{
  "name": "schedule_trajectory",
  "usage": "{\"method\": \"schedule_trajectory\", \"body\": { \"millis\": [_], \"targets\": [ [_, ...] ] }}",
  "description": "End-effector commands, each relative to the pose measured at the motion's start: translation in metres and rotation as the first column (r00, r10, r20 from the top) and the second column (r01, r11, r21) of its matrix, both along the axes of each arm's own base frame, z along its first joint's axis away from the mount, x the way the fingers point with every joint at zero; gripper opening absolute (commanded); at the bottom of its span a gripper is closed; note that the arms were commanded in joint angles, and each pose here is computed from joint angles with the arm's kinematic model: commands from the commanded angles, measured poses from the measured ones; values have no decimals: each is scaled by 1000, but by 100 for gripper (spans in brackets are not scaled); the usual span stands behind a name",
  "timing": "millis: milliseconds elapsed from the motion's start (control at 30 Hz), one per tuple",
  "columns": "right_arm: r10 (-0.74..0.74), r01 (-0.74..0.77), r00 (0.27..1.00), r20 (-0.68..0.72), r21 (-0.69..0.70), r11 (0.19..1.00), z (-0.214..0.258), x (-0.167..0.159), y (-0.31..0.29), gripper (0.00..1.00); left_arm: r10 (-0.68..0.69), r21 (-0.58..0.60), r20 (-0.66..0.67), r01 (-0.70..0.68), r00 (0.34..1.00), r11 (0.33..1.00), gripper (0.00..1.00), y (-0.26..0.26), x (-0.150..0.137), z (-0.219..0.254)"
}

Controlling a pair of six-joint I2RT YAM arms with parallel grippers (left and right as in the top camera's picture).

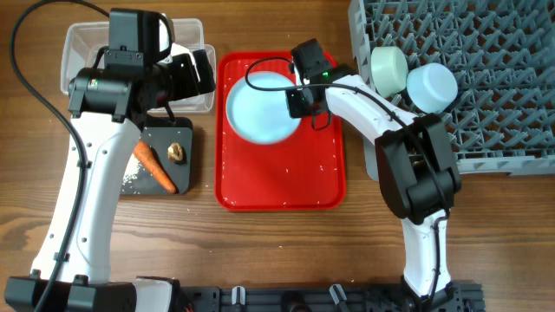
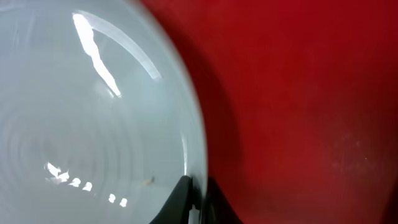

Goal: Sort waste into correct bins and load items into the dishwasher rack
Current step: 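Lift the blue plate and stand it upright in the rack's back-right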

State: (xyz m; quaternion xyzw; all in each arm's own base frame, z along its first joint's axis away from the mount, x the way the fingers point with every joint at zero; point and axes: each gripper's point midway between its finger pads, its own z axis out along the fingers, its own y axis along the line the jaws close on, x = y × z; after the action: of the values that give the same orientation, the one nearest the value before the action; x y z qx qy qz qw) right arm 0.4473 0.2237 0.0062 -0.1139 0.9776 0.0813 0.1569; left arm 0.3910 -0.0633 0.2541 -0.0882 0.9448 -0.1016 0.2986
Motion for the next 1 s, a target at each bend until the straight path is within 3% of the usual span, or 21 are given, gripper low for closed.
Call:
{"method": "schedule_trajectory", "body": {
  "millis": [0,133,300,500,667,700,867,900,967],
  "targets": [
    [-15,9,998,-61,-99,995,-21,-12,-21,4,12,3,-10,-12,1000,1000,100,3,1,-4],
    [-85,89,996,26,-214,973,13,3,-58,4,12,3,-10,-12,1000,1000,100,3,1,-4],
    [-186,291,925,331,-305,907,123,30,-111,4,12,3,-10,-12,1000,1000,100,3,1,-4],
    [-192,474,733,652,-287,833,257,33,-150,4,12,3,-10,-12,1000,1000,100,3,1,-4],
    [-289,736,467,836,-185,652,341,15,-210,4,12,3,-10,-12,1000,1000,100,3,1,-4],
    [-289,774,429,856,-183,606,351,13,-226,4,12,3,-10,-12,1000,1000,100,3,1,-4],
    [-311,858,371,875,-196,474,361,14,-302,4,12,3,-10,-12,1000,1000,100,3,1,-4],
    [-323,864,370,871,-194,465,359,15,-318,4,12,3,-10,-12,1000,1000,100,3,1,-4],
    [-310,837,439,843,-259,482,349,20,-354,4,12,3,-10,-12,1000,1000,100,3,1,-4]
  ]
}}
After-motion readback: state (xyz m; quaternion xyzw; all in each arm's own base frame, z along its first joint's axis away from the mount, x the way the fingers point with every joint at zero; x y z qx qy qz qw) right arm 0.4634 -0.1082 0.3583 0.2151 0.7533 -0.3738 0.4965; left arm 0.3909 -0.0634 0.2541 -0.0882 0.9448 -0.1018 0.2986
